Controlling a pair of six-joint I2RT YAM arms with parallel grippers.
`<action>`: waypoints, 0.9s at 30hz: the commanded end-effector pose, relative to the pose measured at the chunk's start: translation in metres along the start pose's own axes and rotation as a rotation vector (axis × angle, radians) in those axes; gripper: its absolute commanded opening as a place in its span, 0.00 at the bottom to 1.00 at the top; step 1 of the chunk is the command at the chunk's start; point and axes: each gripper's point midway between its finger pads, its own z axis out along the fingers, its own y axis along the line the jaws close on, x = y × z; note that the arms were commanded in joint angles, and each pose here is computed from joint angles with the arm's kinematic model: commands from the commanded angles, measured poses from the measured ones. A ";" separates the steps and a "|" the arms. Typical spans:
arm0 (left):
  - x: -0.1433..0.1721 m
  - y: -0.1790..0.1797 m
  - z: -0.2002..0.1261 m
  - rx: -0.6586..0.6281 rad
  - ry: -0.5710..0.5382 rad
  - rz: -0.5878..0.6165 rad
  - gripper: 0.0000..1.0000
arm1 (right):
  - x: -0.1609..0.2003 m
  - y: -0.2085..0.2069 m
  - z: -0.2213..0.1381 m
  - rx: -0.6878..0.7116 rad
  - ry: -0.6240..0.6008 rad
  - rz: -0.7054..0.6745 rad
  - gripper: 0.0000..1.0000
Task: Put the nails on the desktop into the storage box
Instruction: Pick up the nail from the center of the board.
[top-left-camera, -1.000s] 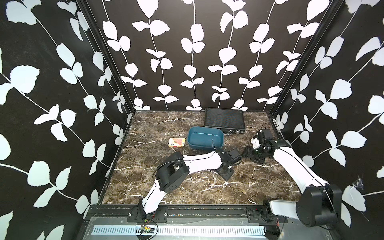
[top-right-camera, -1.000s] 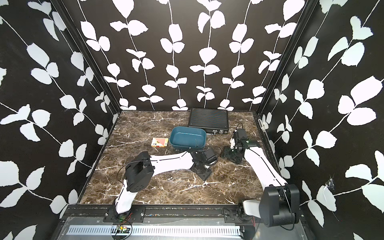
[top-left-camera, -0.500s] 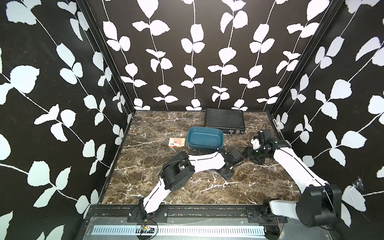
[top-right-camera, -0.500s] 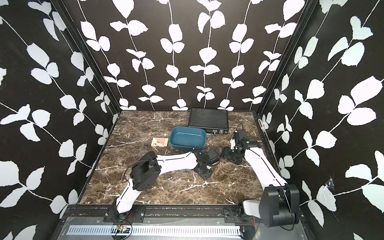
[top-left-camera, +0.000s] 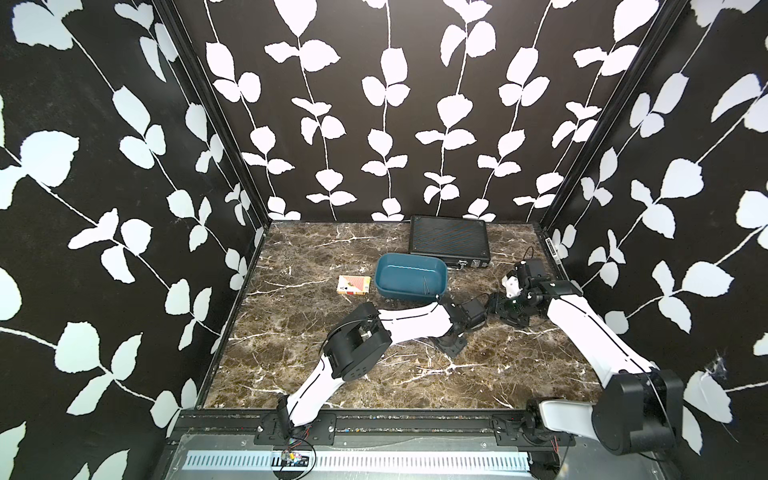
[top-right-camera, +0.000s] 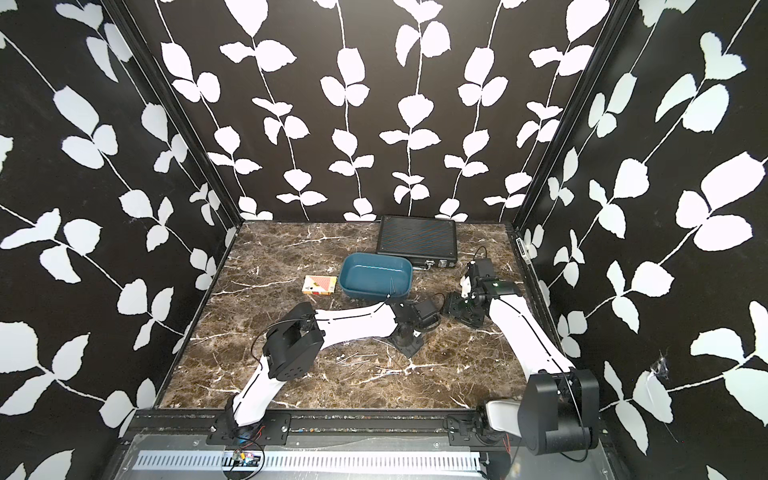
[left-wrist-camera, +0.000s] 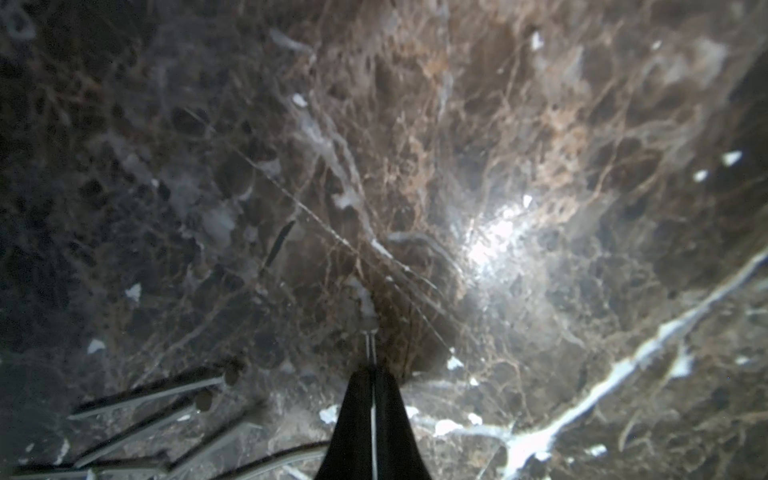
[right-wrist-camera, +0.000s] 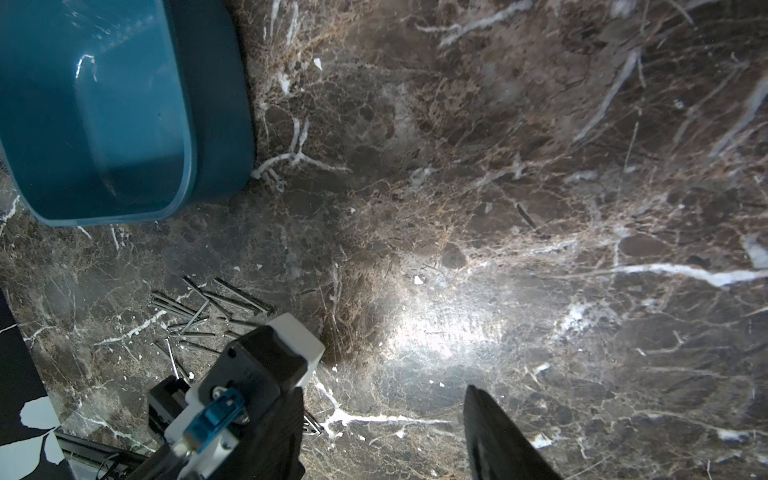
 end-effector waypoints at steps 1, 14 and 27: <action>0.025 -0.004 0.023 0.001 0.106 0.036 0.00 | -0.008 0.005 -0.010 -0.013 -0.044 -0.008 0.64; -0.026 -0.001 -0.035 0.017 -0.062 0.068 0.00 | -0.012 0.011 -0.019 -0.041 -0.097 0.005 0.68; -0.057 0.067 -0.155 0.039 -0.329 -0.188 0.00 | -0.017 0.027 -0.024 -0.119 -0.117 -0.015 0.86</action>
